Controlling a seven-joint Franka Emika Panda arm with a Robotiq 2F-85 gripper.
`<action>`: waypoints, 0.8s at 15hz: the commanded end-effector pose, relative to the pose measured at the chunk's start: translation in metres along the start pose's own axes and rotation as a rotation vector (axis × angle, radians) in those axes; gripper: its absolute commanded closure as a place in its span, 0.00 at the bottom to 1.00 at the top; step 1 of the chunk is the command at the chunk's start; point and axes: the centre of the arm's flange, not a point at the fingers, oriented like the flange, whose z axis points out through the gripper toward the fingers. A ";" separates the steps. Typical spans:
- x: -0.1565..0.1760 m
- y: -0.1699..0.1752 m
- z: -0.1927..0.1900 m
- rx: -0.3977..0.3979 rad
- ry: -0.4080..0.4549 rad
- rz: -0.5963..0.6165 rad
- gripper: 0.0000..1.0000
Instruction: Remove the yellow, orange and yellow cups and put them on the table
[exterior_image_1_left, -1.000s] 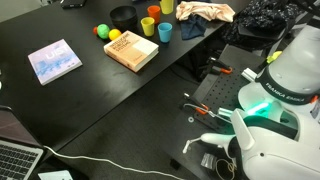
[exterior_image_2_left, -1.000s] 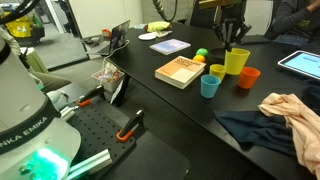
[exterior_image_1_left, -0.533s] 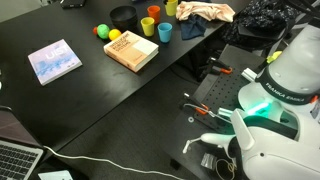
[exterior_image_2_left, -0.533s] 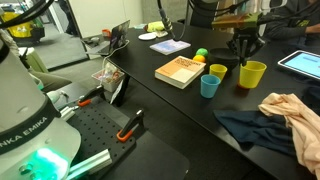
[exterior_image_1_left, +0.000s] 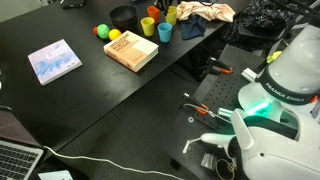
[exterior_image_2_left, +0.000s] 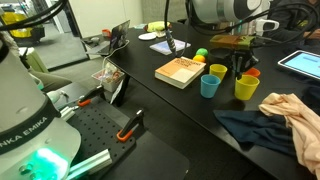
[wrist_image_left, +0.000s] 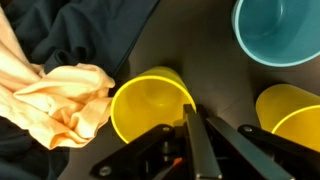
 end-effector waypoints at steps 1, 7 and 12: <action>0.010 -0.004 0.011 0.031 0.011 0.007 0.97; 0.015 0.000 0.006 -0.001 -0.020 0.042 0.49; 0.021 0.010 -0.035 -0.016 -0.082 0.051 0.11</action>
